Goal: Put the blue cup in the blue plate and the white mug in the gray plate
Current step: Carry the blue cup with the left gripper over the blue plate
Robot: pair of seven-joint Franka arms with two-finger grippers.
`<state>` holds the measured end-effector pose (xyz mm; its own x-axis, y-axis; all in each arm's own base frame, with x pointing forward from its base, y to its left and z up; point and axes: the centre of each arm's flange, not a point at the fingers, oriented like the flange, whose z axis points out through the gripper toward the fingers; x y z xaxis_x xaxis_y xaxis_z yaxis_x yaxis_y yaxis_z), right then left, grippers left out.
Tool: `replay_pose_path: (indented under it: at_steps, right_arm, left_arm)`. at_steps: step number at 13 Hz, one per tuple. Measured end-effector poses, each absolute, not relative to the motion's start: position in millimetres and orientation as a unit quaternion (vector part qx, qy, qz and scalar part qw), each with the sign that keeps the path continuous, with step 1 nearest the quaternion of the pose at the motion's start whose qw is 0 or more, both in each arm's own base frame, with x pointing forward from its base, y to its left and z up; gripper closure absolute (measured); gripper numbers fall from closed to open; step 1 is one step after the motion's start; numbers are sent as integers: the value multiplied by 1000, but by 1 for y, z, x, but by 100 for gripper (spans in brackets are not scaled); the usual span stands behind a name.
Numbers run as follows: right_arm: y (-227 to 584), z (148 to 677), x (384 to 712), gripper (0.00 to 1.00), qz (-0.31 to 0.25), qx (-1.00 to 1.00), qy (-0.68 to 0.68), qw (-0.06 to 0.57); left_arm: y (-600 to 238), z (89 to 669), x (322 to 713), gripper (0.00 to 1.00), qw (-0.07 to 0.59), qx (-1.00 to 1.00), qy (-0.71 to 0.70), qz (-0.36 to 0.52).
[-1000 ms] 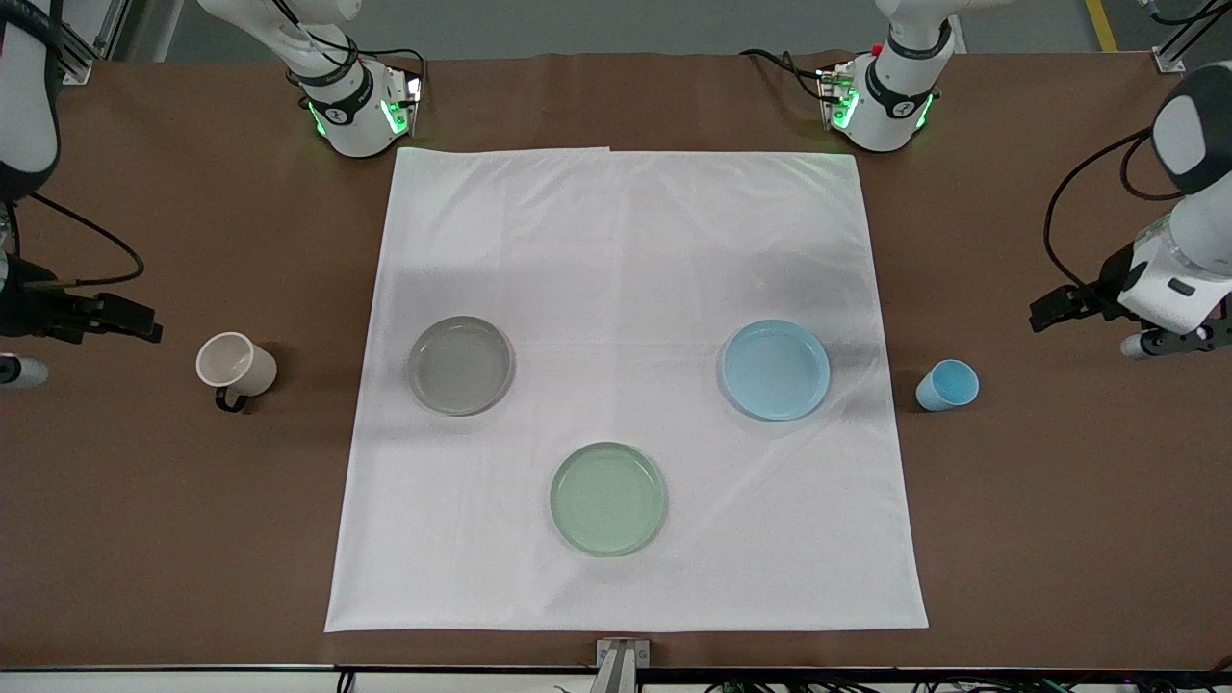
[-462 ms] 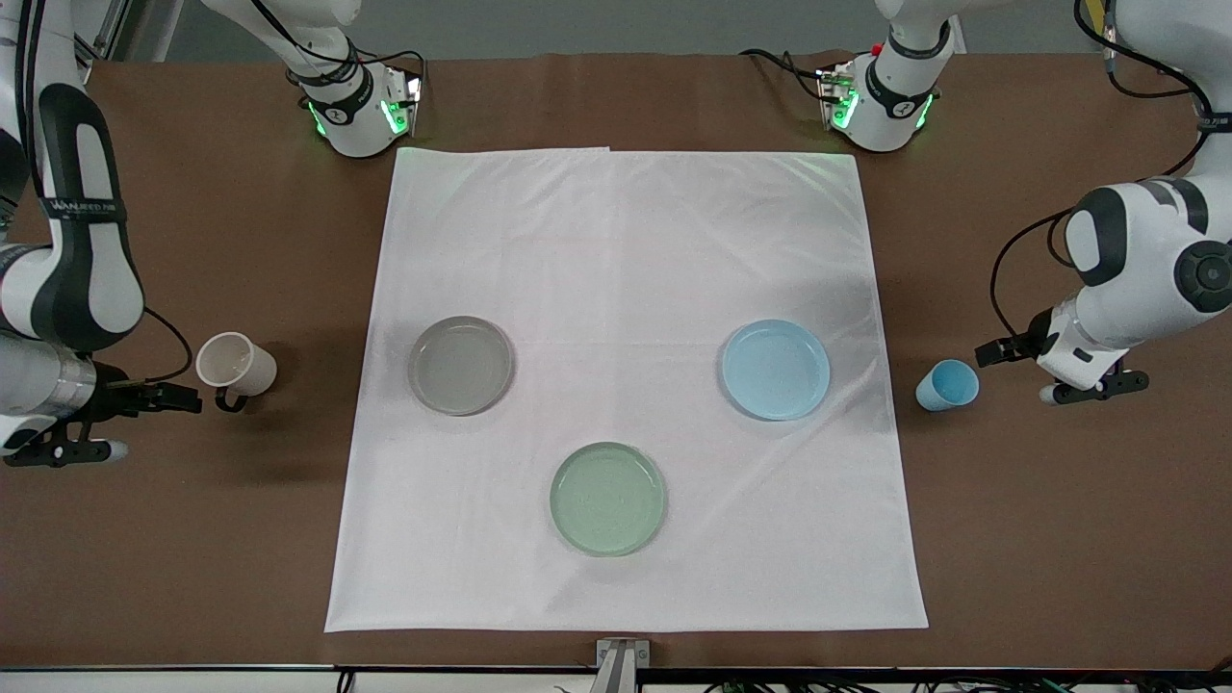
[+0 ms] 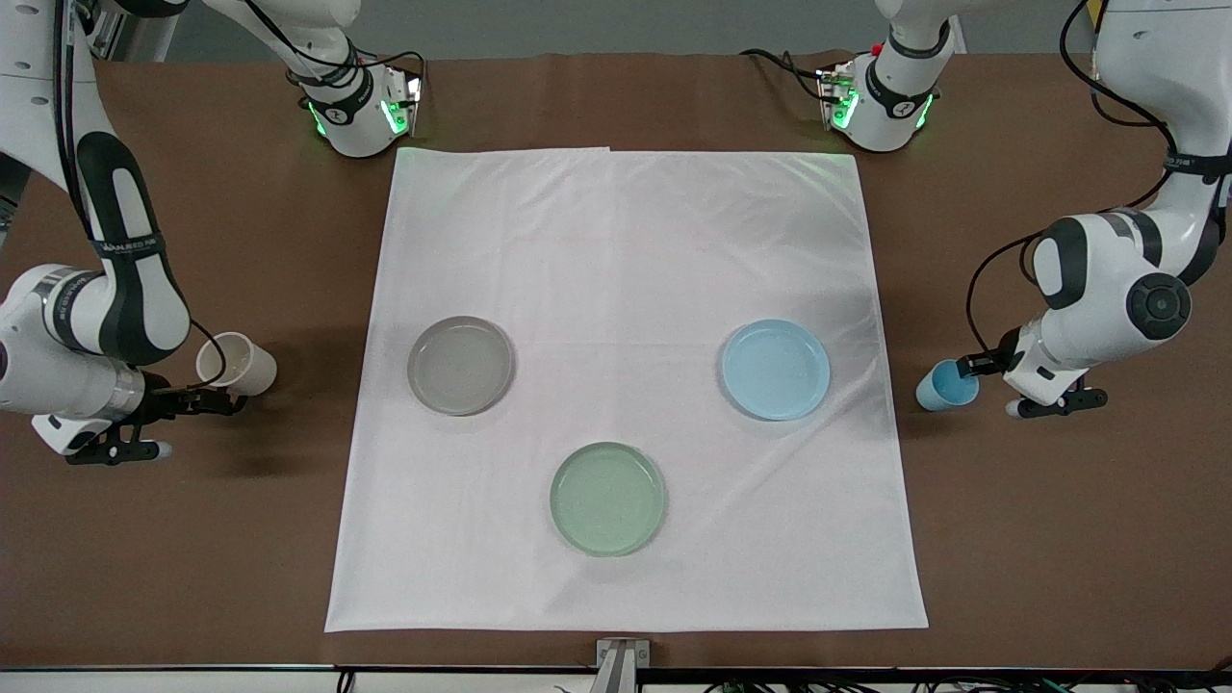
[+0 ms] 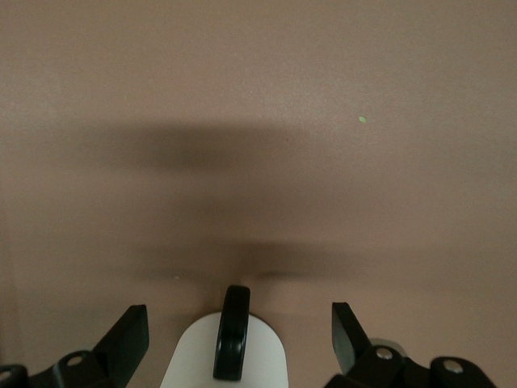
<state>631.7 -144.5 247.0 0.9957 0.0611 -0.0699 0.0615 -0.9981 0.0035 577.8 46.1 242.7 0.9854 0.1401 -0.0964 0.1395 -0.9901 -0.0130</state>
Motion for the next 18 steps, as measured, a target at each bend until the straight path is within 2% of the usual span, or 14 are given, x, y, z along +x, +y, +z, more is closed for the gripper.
replay_pose_path:
  at_steps: [1, 4, 5, 6, 7, 8, 10, 11, 12, 13, 15, 16, 17, 18]
  right_arm:
    - [-143, 239, 628, 0, -32, 999, 31, 3]
    - [-141, 217, 619, 3, -39, 999, 32, 2]
    - [-140, 212, 617, 11, -43, 999, 32, 1]
    - [-140, 209, 615, 24, -45, 998, 32, 0]
    - [-140, 208, 614, 32, -47, 998, 32, 0]
    - [-140, 207, 614, 32, -47, 998, 32, 0]
    - [-140, 207, 613, 51, -48, 998, 32, 0]
    - [-140, 207, 613, 51, -47, 998, 31, 0]
    - [-141, 207, 614, 57, -47, 998, 31, 0]
    - [-141, 207, 614, 57, -46, 998, 31, 1]
    - [-142, 207, 614, 62, -45, 999, 31, 1]
    - [-142, 207, 614, 68, -44, 999, 30, 1]
    - [-142, 207, 614, 68, -44, 999, 30, 1]
    - [-142, 208, 614, 74, -44, 999, 30, 1]
  left_arm:
    - [46, 237, 578, 54, 2, -996, -70, 48]
    - [42, 236, 581, 90, 1, -997, -67, 46]
    - [34, 242, 585, 96, -2, -997, -63, 41]
    - [28, 246, 587, 96, -3, -997, -62, 36]
    - [21, 251, 590, 96, -5, -998, -61, 32]
    - [12, 257, 592, 96, -7, -998, -61, 27]
    - [-16, 277, 594, 96, -11, -997, -72, 30]
    - [-36, 288, 593, 96, -13, -996, -81, 40]
    - [-60, 298, 591, 96, -14, -994, -93, 46]
    - [-84, 305, 588, 96, -16, -993, -105, 49]
    - [-128, 309, 580, 96, -21, -990, -129, 53]
    - [-144, 308, 577, 96, -22, -989, -138, 56]
    - [-158, 307, 573, 96, -22, -987, -146, 59]
    - [-174, 304, 569, 96, -21, -986, -155, 62]
